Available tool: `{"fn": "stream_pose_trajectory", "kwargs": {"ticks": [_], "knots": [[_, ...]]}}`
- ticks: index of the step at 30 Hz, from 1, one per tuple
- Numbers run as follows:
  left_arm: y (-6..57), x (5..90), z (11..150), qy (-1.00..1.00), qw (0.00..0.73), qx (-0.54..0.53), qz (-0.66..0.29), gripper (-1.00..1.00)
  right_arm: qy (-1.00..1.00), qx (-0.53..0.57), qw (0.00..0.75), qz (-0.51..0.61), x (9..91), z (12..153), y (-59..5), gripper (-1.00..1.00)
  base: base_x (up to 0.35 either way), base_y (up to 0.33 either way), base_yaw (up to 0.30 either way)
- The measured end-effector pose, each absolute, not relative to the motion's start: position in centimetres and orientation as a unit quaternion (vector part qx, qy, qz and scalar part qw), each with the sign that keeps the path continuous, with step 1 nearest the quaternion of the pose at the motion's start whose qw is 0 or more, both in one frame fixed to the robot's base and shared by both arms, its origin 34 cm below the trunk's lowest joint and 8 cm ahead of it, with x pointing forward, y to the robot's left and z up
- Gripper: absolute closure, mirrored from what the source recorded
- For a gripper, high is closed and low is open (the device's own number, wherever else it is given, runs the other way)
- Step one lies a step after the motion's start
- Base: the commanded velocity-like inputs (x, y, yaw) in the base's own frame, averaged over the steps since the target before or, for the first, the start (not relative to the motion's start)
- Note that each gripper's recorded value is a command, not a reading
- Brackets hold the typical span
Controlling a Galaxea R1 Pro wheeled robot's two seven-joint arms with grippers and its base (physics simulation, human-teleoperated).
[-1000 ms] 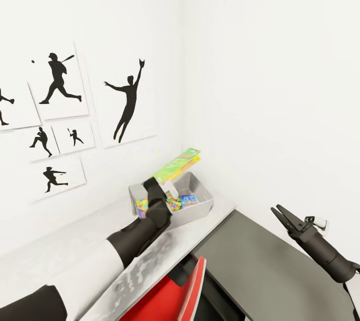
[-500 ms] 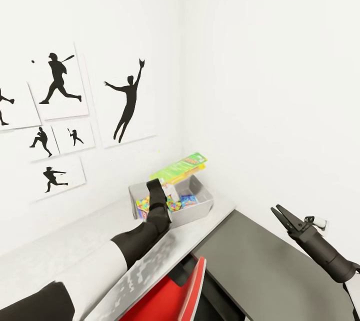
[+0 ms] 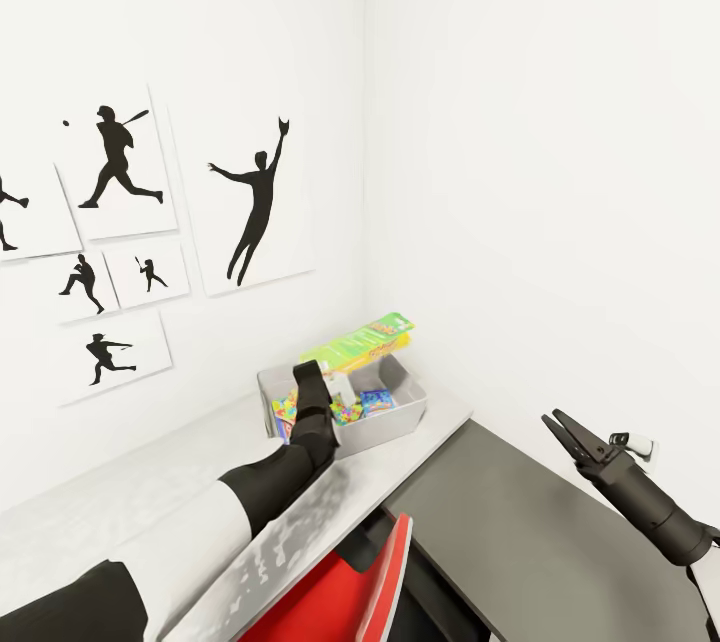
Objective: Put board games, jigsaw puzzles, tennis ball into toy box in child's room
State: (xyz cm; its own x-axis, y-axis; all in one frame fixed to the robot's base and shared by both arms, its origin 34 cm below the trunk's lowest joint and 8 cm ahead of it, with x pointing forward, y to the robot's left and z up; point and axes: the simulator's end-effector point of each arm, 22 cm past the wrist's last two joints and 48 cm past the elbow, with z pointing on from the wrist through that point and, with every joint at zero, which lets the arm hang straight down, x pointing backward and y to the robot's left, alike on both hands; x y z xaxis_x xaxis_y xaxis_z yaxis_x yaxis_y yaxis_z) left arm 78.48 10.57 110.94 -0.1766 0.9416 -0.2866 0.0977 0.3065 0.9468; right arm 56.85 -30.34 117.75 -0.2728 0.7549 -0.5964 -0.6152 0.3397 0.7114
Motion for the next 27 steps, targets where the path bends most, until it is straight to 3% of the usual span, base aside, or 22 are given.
{"fn": "stream_pose_trajectory", "kwargs": {"ticks": [17,27], "knots": [[10.5,78.1,106.6,0.654,0.432,0.476,0.399,1.00,0.558,0.062,0.599,0.571,56.9,117.7,-30.3,-1.00,0.000,0.000,0.000],[10.2,78.3,106.2,0.645,0.440,0.489,0.390,1.00,0.559,0.063,0.597,0.572,56.9,117.7,-30.3,-1.00,0.000,0.000,0.000]]}}
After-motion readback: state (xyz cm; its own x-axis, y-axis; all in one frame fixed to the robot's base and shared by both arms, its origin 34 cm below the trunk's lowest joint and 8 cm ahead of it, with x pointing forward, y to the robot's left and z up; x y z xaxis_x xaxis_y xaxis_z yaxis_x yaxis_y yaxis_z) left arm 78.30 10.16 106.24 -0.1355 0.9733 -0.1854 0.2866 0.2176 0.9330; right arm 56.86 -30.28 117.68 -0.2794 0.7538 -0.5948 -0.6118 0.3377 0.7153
